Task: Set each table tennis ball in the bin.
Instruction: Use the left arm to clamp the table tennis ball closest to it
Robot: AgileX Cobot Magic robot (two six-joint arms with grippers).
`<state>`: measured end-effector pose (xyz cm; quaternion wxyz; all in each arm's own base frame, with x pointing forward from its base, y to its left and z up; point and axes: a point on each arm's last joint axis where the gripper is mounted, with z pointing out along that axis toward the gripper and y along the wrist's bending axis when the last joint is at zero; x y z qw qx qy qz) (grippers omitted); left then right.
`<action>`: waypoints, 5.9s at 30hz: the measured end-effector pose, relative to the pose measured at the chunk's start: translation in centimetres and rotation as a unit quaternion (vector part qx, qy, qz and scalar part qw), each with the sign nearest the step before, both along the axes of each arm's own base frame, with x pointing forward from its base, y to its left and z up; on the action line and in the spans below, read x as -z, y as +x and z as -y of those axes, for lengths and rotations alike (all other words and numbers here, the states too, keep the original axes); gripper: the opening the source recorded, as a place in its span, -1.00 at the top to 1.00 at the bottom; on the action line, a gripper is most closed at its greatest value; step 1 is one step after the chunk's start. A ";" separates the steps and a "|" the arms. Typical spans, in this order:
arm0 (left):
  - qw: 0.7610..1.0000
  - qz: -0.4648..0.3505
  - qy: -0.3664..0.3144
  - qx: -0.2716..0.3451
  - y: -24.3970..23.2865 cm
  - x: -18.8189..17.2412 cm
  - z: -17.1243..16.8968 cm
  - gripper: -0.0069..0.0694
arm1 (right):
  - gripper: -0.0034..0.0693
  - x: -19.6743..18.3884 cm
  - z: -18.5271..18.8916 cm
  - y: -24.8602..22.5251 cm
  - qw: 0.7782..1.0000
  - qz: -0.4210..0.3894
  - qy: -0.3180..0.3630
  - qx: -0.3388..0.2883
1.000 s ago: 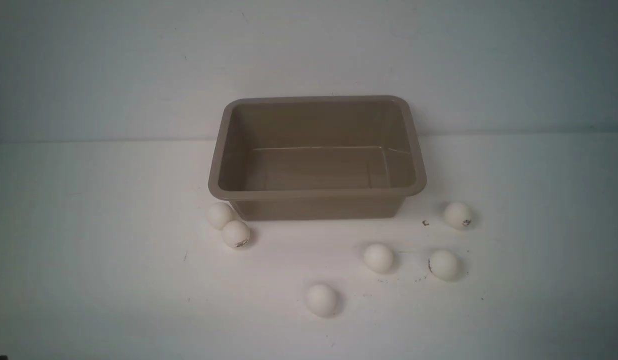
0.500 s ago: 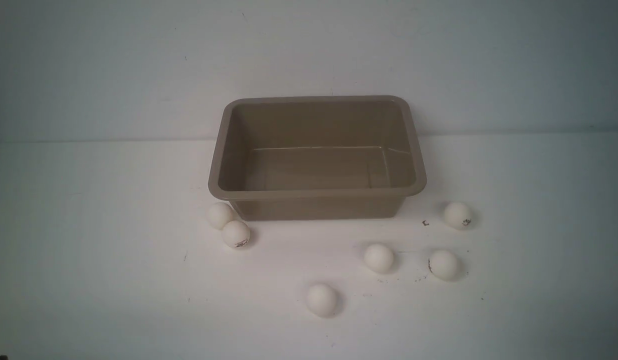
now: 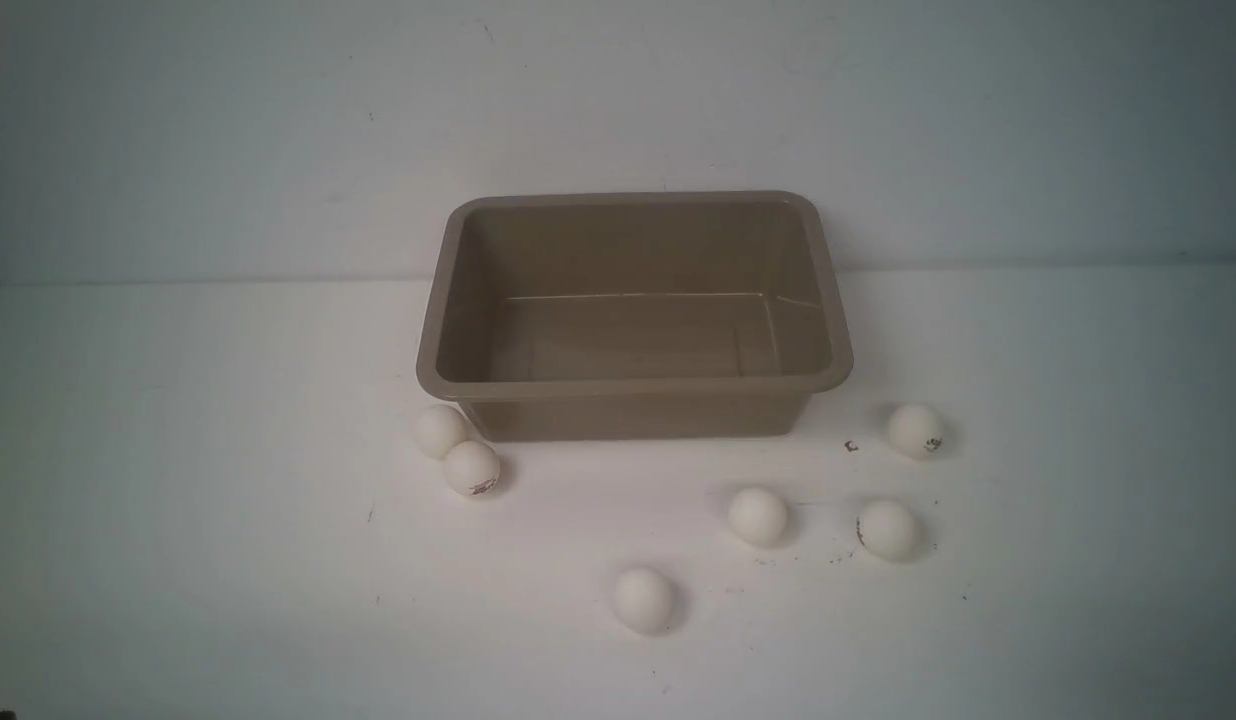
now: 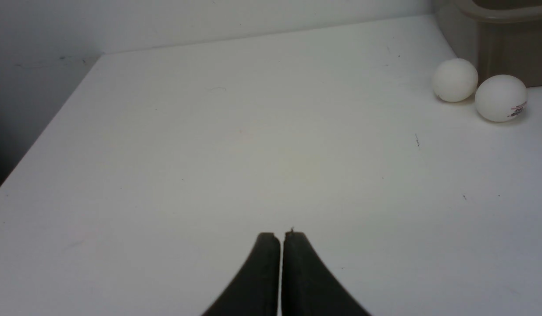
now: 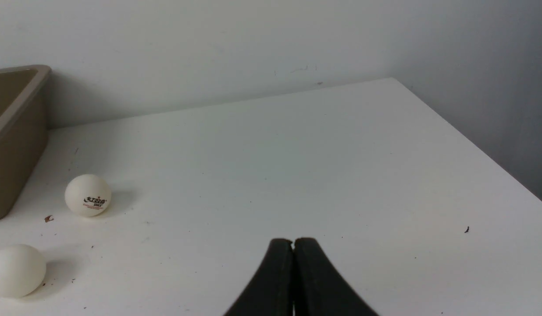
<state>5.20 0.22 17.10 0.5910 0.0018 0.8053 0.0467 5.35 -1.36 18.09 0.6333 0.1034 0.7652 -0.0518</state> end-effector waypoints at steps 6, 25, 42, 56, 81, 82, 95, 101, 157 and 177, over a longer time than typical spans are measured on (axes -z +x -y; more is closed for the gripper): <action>1.000 0.000 0.000 0.000 0.0 0.0 0.0 0.84 | 0.93 0.0 0.0 0.0 1.000 0.000 0.000 0.000; 1.000 -0.002 0.024 0.002 0.0 0.0 -0.1 0.84 | 0.93 -1.5 -0.3 0.2 0.996 0.091 0.013 -0.018; 0.973 0.027 -0.228 -0.008 0.1 -0.4 1.0 0.84 | 0.93 -5.8 -0.6 -0.7 0.933 0.347 0.087 -0.044; 0.851 0.097 -0.516 -0.007 0.4 -2.3 1.8 0.84 | 0.93 -5.9 -0.6 -0.8 0.929 0.354 0.103 -0.047; 0.948 0.151 -0.245 0.137 0.5 -10.6 3.0 0.83 | 0.93 -19.4 -4.6 4.8 0.937 0.171 0.033 -0.302; 0.952 0.138 -0.232 0.144 0.9 -11.1 3.1 0.83 | 0.93 -19.5 -5.0 5.3 0.930 0.148 0.051 -0.331; 0.969 -0.126 -0.072 0.201 12.9 -13.3 2.0 0.80 | 0.93 -15.9 -4.1 15.6 0.919 -0.064 0.117 -0.372; 0.963 -0.176 -0.044 0.202 17.6 -13.2 1.1 0.73 | 0.93 -12.3 -3.1 19.2 0.922 -0.123 0.119 -0.348; 0.900 -0.334 -0.075 0.269 33.9 2.7 5.3 -0.21 | 0.93 -7.6 -2.2 22.3 0.916 -0.189 0.102 -0.339; 0.909 -0.316 -0.107 0.249 34.9 4.7 5.8 -0.35 | 0.93 -7.6 -2.2 22.3 0.916 -0.189 0.102 -0.339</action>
